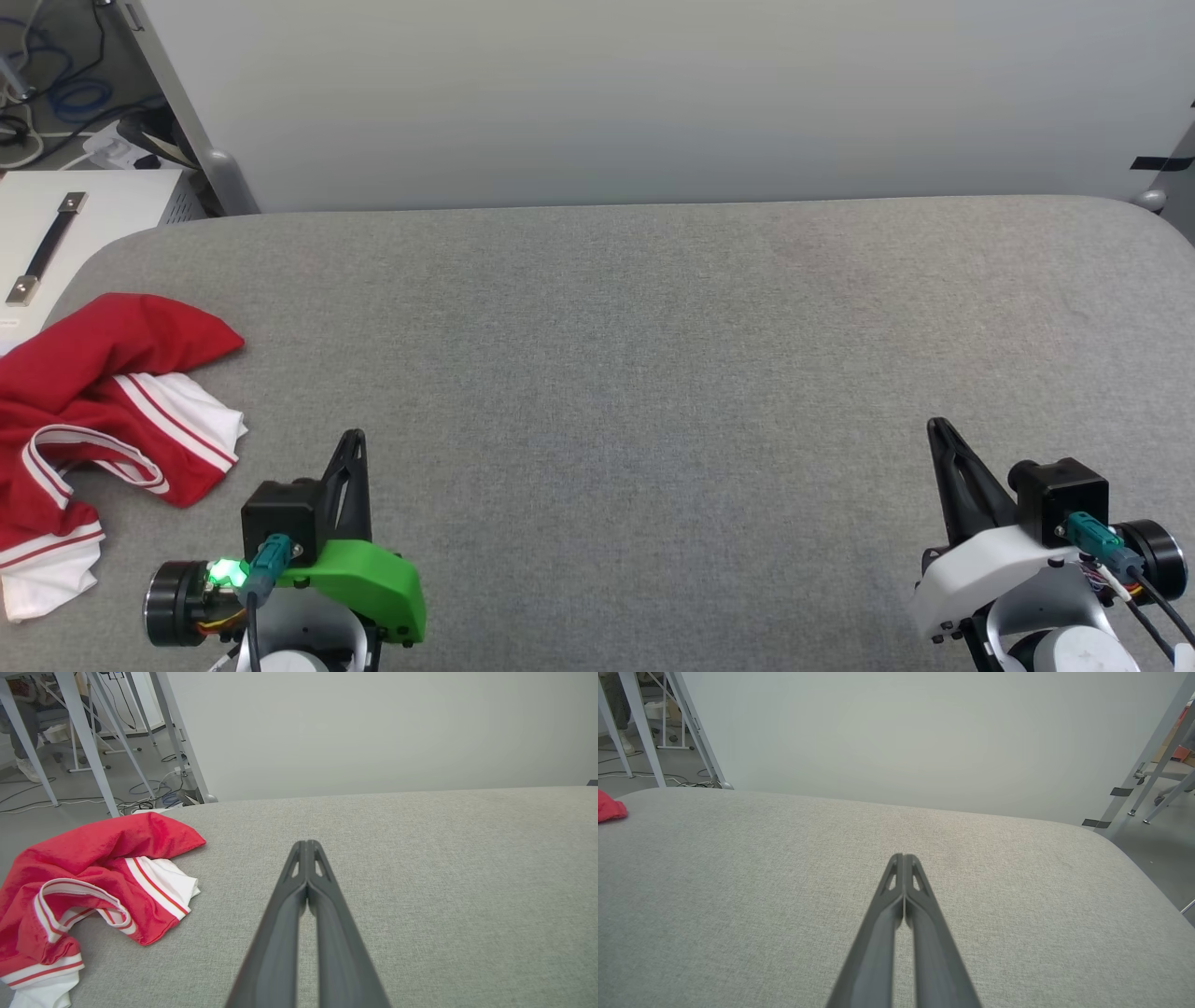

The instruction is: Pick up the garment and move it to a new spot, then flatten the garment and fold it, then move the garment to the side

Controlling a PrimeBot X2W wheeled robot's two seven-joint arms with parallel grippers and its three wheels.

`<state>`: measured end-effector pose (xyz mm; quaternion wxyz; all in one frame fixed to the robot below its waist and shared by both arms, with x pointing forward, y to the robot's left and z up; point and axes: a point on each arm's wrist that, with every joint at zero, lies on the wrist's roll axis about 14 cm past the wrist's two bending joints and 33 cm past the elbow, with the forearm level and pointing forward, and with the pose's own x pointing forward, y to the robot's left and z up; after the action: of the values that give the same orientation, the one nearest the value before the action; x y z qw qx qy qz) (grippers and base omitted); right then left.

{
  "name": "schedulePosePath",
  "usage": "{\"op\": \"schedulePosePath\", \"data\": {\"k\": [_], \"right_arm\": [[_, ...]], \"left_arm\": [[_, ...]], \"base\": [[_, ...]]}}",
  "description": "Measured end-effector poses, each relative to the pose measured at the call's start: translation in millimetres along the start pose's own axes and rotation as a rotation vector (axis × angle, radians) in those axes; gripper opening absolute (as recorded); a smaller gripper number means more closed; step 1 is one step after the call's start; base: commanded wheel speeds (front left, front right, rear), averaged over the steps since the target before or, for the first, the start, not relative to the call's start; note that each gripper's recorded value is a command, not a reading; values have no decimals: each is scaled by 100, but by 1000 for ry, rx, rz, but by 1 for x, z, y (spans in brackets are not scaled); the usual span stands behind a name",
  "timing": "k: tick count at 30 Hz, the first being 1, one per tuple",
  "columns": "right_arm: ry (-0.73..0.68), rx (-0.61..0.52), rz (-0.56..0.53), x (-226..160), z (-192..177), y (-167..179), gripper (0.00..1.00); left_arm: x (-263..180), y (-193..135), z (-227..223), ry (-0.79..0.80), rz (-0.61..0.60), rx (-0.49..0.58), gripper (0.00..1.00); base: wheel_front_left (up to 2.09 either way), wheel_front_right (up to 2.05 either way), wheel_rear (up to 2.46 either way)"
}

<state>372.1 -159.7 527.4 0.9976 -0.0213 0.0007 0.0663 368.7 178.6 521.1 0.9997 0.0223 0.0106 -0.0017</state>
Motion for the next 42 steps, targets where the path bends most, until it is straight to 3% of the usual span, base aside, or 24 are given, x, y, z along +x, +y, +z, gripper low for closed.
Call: {"op": "schedulePosePath", "data": {"k": [9,10,11,12,13,14,42], "right_arm": [[0,0,0,0,0,0,0],[0,0,0,0,0,0,100],[0,0,0,0,0,0,0],[0,0,0,0,0,0,100],[0,0,0,0,0,0,0],[0,0,0,0,0,0,100],[-62,49,-15,0,8,-5,100]], "left_arm": [[0,0,0,0,0,0,0],[0,0,0,0,0,0,100],[0,0,0,1,0,0,0],[0,0,-1,1,0,0,100],[0,0,-1,1,0,0,0],[0,0,-1,2,0,0,100],[-1,-3,-7,-11,-10,-46,100]], "base": [[0,0,0],[0,0,0],[0,0,0],[0,0,0],[0,0,0],[0,0,0],[0,0,0]]}}
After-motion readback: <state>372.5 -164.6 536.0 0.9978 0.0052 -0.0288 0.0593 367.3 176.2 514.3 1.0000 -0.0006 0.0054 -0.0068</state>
